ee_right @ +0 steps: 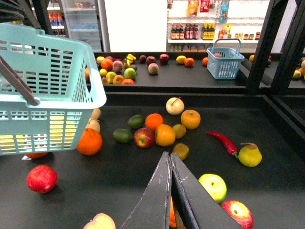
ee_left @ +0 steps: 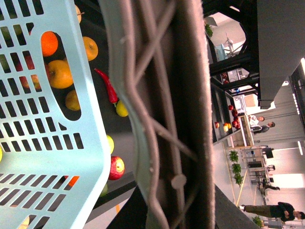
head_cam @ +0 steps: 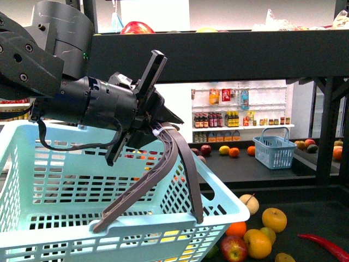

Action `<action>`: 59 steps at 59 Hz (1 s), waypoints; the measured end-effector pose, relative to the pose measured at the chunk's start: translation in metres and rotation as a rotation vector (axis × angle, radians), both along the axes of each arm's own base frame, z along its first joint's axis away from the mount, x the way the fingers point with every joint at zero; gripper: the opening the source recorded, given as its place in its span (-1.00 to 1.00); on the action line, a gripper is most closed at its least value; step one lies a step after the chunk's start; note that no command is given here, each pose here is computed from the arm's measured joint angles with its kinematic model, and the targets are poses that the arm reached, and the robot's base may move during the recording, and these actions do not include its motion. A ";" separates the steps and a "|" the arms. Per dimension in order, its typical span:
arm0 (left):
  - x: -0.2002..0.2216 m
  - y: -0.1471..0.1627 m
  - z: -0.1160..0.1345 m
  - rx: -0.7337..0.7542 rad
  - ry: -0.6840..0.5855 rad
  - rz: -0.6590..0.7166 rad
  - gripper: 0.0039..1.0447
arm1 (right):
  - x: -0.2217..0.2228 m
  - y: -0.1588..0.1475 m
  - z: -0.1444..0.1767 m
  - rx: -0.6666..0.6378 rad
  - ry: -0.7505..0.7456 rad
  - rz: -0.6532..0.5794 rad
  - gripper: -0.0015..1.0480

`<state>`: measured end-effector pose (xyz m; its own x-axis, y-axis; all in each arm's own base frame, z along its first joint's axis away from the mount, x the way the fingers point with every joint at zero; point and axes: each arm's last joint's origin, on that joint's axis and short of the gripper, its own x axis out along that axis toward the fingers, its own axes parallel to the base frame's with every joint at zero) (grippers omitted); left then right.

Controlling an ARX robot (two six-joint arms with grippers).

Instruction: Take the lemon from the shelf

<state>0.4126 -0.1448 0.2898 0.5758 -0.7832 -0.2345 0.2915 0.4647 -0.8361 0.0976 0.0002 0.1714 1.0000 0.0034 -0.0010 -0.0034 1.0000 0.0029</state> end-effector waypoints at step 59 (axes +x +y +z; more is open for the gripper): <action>0.000 0.000 0.000 0.000 0.000 0.000 -0.81 | 0.000 0.000 -0.004 0.000 -0.006 -0.002 0.85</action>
<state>0.4126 -0.1448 0.2898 0.5758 -0.7832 -0.2345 0.2912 0.4645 -0.8363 0.0972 0.0002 0.1679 1.0000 0.0019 0.0055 -0.0019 1.0000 0.0025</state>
